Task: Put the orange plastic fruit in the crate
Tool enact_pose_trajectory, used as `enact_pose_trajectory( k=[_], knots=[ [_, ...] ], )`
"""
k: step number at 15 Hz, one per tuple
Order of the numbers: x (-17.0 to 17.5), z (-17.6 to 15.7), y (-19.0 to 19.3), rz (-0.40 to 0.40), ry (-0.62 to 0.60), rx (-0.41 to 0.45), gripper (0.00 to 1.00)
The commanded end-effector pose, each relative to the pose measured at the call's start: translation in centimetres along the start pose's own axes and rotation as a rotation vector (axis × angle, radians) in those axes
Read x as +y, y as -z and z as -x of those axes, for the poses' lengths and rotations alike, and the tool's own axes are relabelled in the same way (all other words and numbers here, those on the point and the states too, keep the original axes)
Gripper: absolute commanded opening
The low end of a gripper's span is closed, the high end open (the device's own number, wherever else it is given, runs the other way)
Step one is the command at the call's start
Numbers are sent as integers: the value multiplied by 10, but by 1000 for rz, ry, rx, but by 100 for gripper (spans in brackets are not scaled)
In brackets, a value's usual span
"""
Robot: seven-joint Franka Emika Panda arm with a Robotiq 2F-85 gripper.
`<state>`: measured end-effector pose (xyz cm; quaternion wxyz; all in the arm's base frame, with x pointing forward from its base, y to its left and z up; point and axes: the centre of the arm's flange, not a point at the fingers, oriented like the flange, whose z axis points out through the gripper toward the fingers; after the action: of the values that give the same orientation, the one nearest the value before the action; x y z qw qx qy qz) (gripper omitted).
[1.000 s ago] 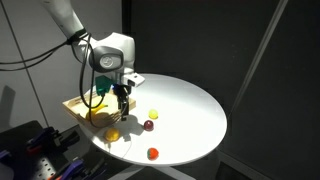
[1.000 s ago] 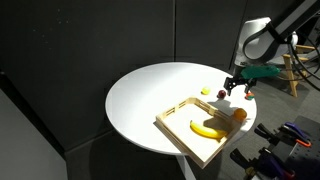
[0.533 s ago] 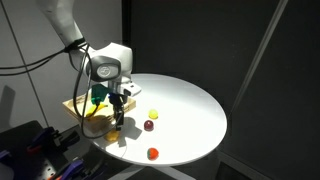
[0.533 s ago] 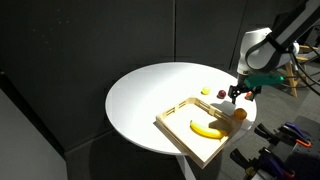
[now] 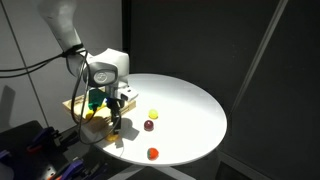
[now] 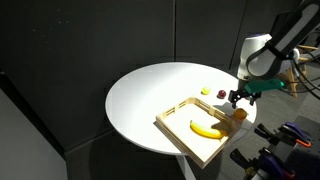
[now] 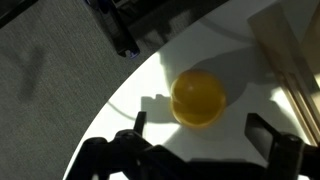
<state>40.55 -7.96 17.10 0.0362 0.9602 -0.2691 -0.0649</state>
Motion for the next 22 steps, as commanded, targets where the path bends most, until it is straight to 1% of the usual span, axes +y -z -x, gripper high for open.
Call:
enact_pose_trajectory(
  k=[1, 11, 22],
  knots=[
    [3, 10, -7, -2, 17, 17, 100],
    [3, 11, -15, -28, 57, 51, 100],
    [2, 6, -33, -26, 79, 61, 100]
  ],
)
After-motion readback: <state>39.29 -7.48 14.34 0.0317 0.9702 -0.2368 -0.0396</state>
